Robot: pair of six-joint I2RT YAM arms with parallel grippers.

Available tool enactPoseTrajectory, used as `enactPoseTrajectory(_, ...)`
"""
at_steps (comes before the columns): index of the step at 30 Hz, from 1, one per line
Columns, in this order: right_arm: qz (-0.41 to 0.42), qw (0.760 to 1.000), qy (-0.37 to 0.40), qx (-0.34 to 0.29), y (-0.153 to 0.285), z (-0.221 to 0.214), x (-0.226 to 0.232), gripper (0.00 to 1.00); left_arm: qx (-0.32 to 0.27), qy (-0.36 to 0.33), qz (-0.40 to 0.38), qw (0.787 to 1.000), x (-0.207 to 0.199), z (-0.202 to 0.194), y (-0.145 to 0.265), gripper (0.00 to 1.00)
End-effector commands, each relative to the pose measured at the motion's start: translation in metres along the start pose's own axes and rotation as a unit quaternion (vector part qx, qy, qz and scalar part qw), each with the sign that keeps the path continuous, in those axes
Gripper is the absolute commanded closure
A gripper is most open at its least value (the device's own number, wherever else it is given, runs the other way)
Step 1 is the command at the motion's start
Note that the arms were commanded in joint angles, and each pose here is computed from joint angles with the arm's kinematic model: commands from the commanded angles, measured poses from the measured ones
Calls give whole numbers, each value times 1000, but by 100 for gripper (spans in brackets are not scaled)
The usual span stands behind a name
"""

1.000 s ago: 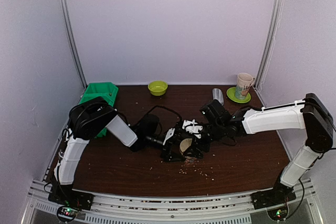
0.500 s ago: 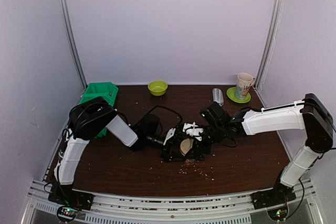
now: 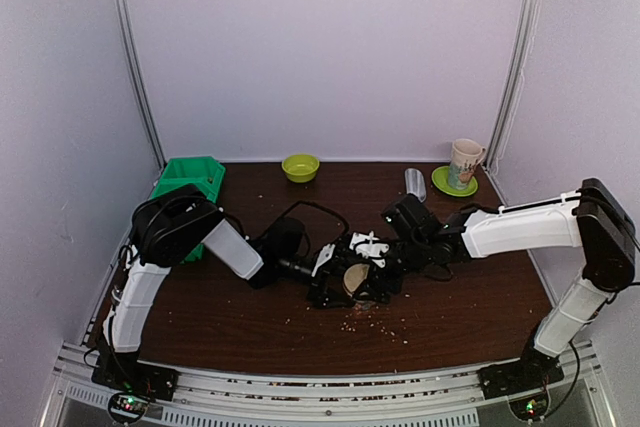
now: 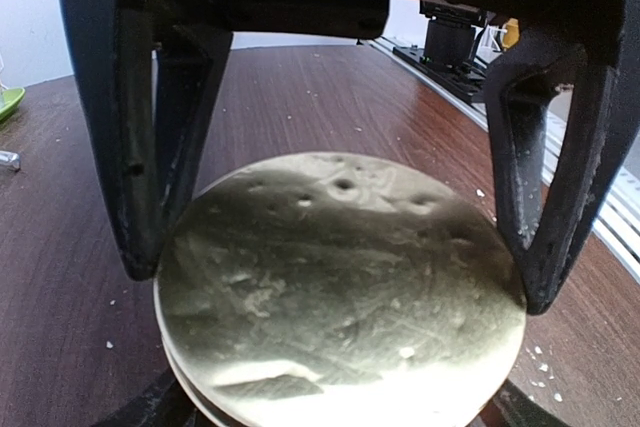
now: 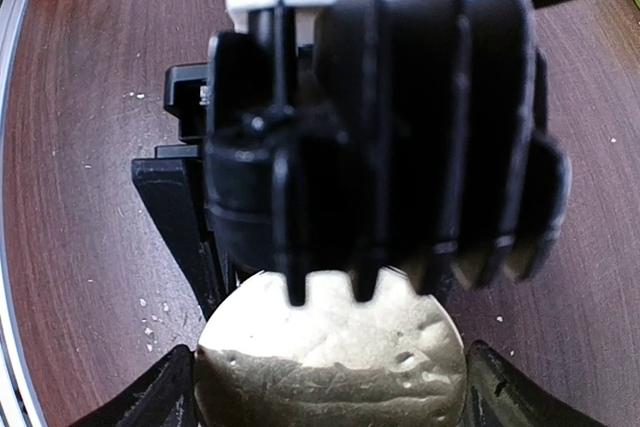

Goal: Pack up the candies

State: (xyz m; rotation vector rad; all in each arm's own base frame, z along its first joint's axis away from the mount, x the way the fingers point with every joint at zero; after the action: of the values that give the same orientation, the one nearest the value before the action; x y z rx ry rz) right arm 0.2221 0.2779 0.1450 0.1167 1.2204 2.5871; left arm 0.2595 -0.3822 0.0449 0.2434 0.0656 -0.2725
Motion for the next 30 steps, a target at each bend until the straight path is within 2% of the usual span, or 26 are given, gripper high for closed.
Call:
enactPoseTrajectory(1,-22,999,-34,2,0,-5,0,22,100,151,46,982,-6,-67,-3,22)
enactPoseTrajectory(8,-66,992,-111,-6,-5,3,-7,23,102,164,84,978,2,-69,2,22)
enactPoseTrajectory(17,-96,982,-165,-5,-16,13,-6,23,106,167,97,975,4,-69,3,21)
enactPoseTrajectory(21,-88,984,-156,-8,-13,15,-4,23,98,162,80,979,0,-67,3,14)
enactPoseTrajectory(22,-84,985,-150,-9,-12,16,-3,23,94,160,74,980,-2,-67,3,5)
enactPoseTrajectory(23,-82,986,-145,-10,-11,17,-3,22,91,157,67,981,-4,-66,3,3)
enactPoseTrajectory(30,-38,994,-100,-33,-7,26,4,23,85,155,48,983,-6,-66,2,2)
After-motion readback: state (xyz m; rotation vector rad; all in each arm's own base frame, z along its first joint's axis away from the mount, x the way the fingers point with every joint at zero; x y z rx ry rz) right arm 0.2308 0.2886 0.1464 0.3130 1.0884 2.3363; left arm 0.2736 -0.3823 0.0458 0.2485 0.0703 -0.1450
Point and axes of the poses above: each gripper's point midway between its finger pads, its own y axis back along the fingers, its own x axis along the line the jaws close on, z = x × y, the point moved 9 cm from there along y, back along the fingers, and after that the axes turned 2 degrees about y, right-handed, at the moved point
